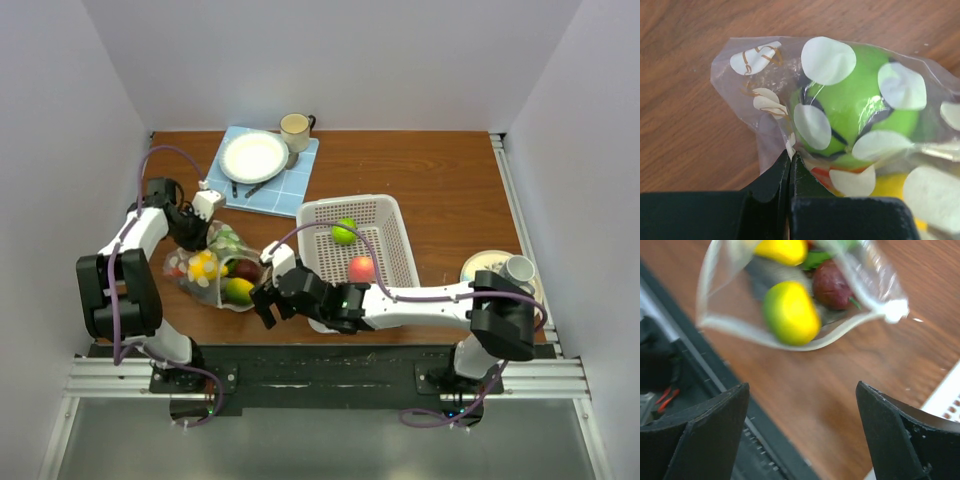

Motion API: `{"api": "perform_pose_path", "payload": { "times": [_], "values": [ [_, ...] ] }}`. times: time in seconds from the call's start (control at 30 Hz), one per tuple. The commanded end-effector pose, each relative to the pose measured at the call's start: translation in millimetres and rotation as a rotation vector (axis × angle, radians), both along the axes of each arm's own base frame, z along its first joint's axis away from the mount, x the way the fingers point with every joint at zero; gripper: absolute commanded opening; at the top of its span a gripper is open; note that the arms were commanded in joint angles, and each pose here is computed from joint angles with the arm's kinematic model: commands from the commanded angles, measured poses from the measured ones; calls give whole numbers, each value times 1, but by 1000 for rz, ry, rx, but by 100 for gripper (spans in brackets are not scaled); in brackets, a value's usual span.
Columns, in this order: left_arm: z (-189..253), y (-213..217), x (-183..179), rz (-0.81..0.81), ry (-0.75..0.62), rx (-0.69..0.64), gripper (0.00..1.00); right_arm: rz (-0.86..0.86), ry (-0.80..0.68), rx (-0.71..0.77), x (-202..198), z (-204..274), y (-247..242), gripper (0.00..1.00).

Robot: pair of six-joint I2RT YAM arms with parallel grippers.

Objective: Open the zip-top bag and remove the fake food

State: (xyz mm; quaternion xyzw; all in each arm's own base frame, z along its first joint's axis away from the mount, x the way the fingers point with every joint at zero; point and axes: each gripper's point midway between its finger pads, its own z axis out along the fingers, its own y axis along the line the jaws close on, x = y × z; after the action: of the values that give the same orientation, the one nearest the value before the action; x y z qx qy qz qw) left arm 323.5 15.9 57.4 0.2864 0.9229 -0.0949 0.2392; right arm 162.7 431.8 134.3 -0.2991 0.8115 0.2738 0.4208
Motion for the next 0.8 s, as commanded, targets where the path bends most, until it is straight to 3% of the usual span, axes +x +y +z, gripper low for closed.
{"api": "perform_pose_path", "payload": {
  "times": [0.0,0.13,0.4,0.77],
  "values": [
    [0,14,19,58,-41,55,0,35,-14,56,-9,10,14,88],
    [3,10,15,48,-45,46,0,54,-18,28,-6,-9,30,87],
    [-3,10,-4,15,-27,68,0,70,-97,9,14,-1,72,88],
    [-13,6,-14,-13,1,52,0,56,-82,43,41,4,82,88]
  ]
}}
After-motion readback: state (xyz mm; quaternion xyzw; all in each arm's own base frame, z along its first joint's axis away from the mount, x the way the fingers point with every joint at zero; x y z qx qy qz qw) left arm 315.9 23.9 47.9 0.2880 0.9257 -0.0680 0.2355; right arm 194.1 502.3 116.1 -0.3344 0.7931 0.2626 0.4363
